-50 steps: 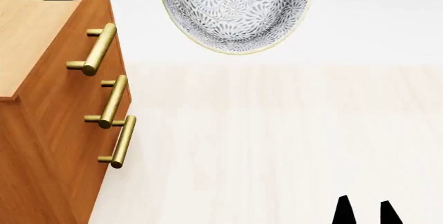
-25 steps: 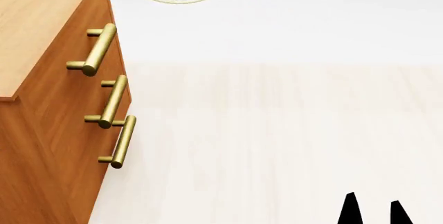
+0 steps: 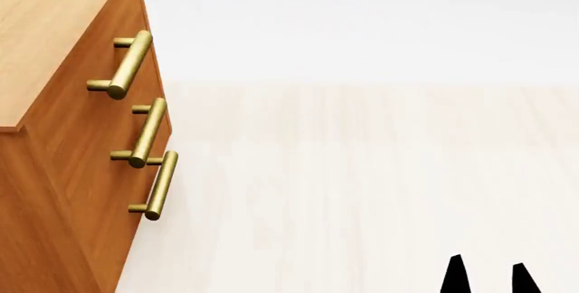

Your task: Put the bowl on top of the cabinet.

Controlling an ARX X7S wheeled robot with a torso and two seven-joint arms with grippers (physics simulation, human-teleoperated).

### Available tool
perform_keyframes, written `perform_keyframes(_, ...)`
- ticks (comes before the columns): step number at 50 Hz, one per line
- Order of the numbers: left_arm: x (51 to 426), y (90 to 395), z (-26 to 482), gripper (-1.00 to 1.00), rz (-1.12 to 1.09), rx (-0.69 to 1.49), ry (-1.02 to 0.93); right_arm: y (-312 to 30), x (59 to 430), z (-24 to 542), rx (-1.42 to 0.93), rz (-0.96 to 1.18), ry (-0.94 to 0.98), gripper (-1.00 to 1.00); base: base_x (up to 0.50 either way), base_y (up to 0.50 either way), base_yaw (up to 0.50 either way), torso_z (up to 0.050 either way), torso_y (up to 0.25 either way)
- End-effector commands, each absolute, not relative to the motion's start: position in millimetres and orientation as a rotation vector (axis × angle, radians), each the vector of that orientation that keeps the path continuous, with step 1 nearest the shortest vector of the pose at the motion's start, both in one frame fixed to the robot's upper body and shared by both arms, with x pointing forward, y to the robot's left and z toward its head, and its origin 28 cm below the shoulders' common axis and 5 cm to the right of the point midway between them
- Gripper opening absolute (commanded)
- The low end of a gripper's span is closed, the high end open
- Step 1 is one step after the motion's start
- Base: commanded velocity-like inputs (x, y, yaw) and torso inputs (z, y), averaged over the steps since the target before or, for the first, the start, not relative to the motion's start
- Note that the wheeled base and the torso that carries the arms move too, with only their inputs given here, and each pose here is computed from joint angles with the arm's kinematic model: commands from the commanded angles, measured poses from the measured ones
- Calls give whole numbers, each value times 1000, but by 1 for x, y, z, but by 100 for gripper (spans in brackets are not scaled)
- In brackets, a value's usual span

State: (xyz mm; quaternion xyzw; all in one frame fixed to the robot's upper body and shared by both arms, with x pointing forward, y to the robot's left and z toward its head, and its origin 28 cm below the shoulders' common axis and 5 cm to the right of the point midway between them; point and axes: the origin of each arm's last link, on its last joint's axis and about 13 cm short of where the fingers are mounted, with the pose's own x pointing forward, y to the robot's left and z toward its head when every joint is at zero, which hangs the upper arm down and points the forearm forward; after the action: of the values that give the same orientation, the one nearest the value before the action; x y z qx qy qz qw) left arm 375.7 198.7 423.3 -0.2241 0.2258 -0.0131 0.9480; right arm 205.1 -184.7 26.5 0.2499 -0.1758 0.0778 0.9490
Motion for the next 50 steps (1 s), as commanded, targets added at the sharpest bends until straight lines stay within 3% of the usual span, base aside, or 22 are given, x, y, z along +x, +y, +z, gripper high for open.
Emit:
perform_keyframes(1,374,207,435,-100,39,-604,469,-185,205,27,504,157,-360,100,0,0,0,0,0)
perform_keyframes(15,373,212,442,-100,112,-653,462,-184,205,27,504,162,-358,100,0,0,0,0,0)
perform_keyframes(33,384,226,449,-100,436,-792,378,-184,204,28,504,167,-360,100,0,0,0,1,1)
perform_keyframes(50,391,238,448,-100,607,-859,318,-183,205,27,496,164,-356,100,0,0,0,0,1)
